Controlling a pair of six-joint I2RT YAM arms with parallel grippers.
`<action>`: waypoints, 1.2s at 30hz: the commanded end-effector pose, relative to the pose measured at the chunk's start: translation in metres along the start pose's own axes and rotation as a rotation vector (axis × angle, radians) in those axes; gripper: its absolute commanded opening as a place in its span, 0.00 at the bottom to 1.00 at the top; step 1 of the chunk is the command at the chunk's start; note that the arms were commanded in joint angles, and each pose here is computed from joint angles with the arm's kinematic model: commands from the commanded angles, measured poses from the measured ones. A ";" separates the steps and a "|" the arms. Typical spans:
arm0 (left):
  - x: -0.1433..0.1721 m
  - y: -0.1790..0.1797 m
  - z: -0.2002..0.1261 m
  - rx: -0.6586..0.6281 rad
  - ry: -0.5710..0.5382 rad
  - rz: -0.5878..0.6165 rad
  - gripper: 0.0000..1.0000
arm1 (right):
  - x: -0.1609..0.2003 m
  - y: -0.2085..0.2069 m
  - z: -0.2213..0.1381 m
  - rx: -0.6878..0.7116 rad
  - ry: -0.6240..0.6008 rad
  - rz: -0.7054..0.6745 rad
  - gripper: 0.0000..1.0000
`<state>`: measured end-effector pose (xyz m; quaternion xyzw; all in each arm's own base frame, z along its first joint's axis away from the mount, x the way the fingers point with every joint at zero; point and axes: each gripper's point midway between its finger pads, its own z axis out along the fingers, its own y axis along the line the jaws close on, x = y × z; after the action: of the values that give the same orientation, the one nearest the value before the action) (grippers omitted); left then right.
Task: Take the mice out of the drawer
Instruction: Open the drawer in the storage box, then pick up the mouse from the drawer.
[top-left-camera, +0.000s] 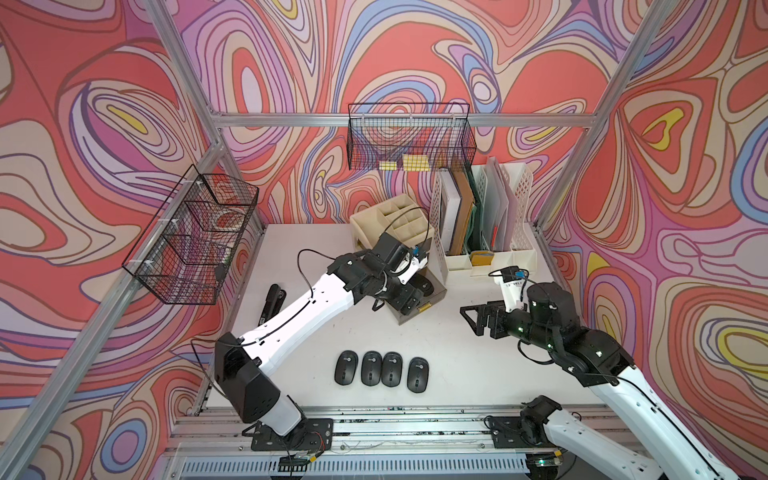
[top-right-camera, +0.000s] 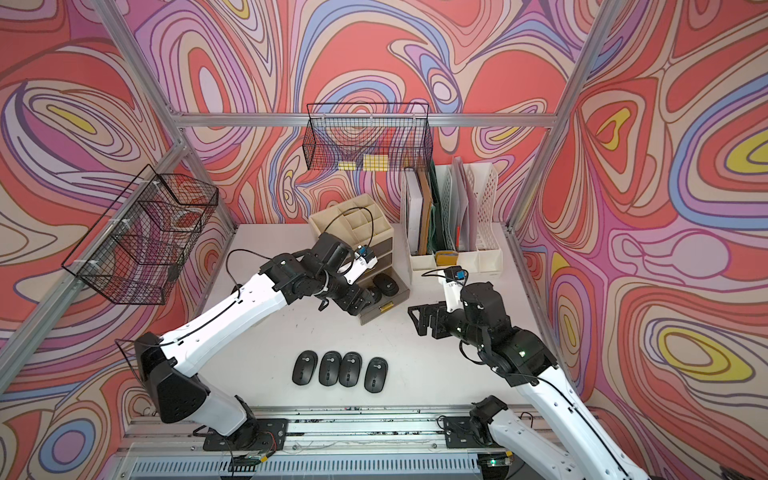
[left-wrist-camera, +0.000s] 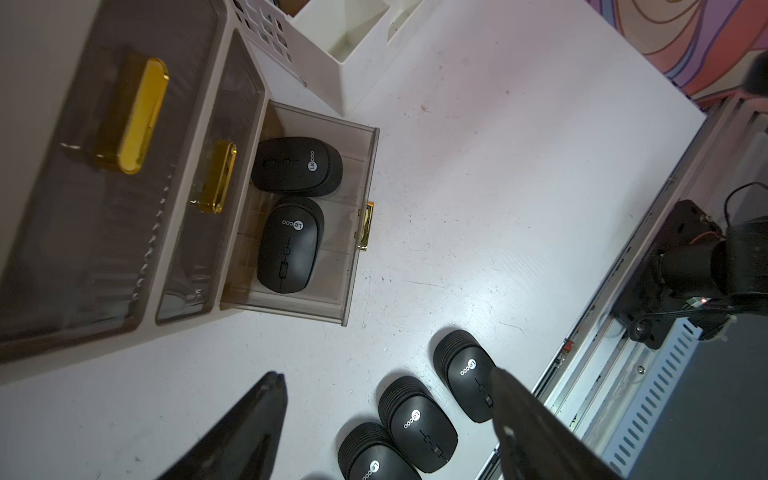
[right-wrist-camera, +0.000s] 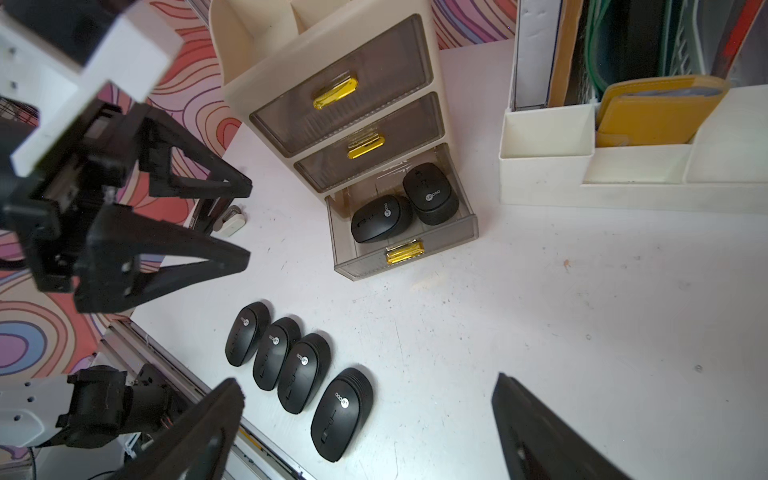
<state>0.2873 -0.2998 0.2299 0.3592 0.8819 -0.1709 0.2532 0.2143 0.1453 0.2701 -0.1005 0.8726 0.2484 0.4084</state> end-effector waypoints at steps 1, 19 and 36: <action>-0.010 0.008 0.024 -0.037 -0.012 -0.041 0.73 | 0.017 0.000 -0.004 -0.018 0.043 -0.064 0.98; -0.021 0.053 0.111 -0.240 0.159 0.040 0.63 | 0.019 -0.006 -0.022 -0.009 -0.067 -0.061 0.98; -0.003 0.094 0.148 -0.445 0.224 0.109 0.36 | 0.020 -0.009 -0.019 0.005 -0.059 -0.057 0.98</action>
<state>0.3972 -0.3130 0.1074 0.3567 0.9053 0.0510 0.2251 0.1898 0.1288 0.2653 -0.1163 0.8566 0.2433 0.4398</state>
